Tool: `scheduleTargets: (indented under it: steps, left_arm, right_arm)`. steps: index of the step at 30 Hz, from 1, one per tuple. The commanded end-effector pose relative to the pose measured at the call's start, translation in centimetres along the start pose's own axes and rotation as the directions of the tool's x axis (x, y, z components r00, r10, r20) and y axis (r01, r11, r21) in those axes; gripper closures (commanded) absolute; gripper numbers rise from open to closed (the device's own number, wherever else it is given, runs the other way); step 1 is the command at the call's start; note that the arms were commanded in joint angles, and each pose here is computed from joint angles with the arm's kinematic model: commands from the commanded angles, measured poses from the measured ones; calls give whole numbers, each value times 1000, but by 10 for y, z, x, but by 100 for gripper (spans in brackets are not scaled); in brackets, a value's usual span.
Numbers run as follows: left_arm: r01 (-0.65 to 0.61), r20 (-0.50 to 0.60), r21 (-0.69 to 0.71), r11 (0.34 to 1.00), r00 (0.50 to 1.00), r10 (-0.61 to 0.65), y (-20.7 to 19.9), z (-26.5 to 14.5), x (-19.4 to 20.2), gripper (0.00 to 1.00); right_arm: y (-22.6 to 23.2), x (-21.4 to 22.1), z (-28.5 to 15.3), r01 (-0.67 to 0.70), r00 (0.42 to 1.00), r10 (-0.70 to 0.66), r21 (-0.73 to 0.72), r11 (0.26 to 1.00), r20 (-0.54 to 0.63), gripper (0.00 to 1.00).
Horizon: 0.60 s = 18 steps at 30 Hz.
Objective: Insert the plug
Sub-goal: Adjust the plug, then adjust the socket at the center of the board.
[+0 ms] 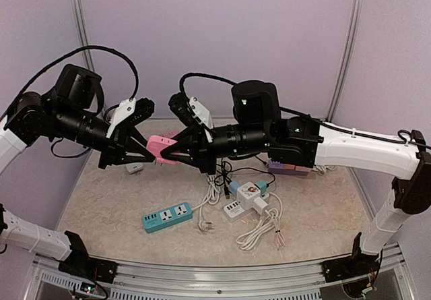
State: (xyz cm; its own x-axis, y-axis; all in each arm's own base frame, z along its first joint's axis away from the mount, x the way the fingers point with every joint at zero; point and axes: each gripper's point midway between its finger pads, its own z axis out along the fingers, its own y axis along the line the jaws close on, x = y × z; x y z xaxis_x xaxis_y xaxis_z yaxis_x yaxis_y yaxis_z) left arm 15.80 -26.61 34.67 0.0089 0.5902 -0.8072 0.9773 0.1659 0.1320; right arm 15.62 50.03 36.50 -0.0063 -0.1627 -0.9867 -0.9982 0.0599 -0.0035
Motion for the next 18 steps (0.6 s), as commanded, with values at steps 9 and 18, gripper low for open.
scheduleTargets:
  steps: [9,18]
  left_arm:
    - [52,-167,-85,995,984,-66,30,3,38,22]
    - [150,-575,-103,983,798,-182,42,48,190,4]
  right_arm:
    - [-46,34,-12,-157,982,179,255,954,-63,100]
    - [-104,83,-67,-297,930,367,583,756,-3,100]
